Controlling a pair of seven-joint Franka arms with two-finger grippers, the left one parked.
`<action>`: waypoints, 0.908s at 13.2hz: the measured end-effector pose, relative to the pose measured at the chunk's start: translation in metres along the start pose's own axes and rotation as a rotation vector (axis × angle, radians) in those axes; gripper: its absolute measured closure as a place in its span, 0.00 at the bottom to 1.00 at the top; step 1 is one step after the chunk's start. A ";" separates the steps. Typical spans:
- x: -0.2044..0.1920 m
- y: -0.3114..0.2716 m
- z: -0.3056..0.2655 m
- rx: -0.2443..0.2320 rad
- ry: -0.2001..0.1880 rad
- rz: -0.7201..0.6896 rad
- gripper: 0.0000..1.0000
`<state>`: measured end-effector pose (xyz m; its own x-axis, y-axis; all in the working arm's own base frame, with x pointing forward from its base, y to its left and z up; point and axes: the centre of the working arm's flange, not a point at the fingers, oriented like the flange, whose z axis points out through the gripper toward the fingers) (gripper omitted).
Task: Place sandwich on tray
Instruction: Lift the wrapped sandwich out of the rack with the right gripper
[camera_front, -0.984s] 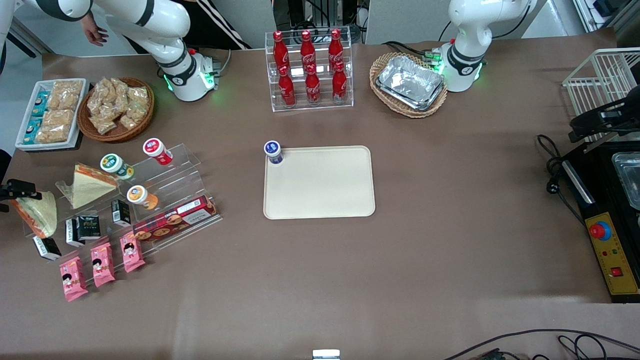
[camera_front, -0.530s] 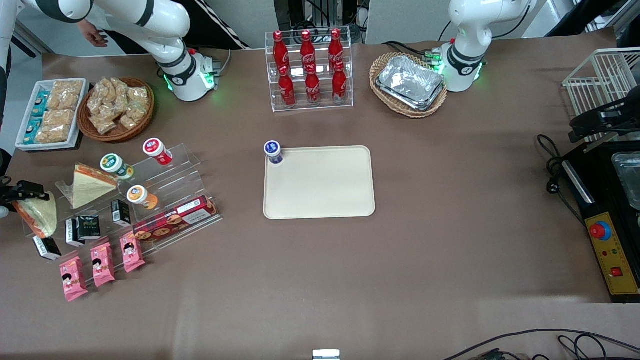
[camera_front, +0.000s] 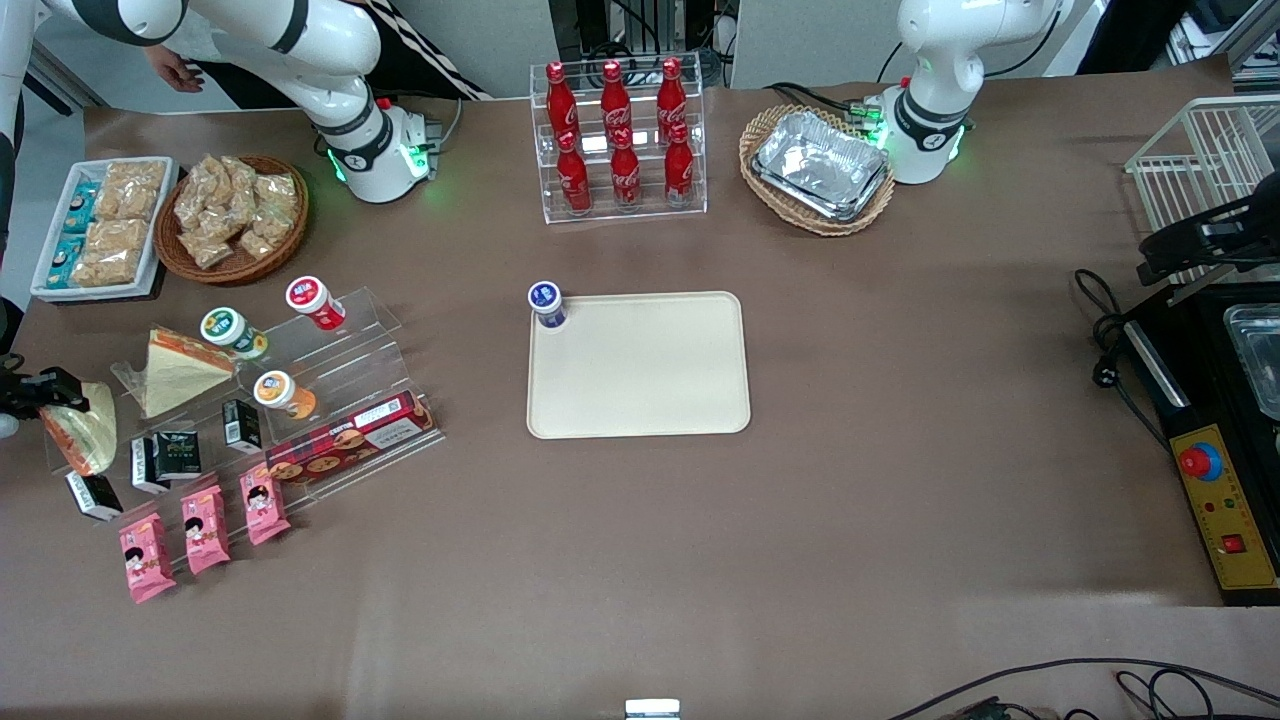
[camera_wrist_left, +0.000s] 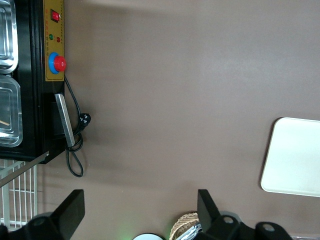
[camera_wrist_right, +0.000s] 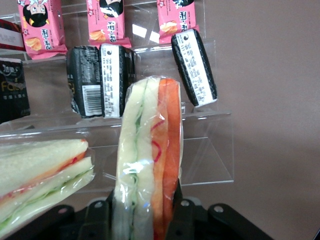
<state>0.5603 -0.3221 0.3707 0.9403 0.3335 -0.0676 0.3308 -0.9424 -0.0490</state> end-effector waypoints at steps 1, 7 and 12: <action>0.000 0.000 0.000 0.000 0.000 -0.003 0.61; 0.010 -0.006 -0.041 0.005 0.011 -0.027 0.67; 0.014 -0.035 -0.125 0.068 -0.006 -0.074 0.78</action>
<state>0.5723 -0.2873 0.4963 0.9131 0.4021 -0.0676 0.3924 -0.9117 -0.1218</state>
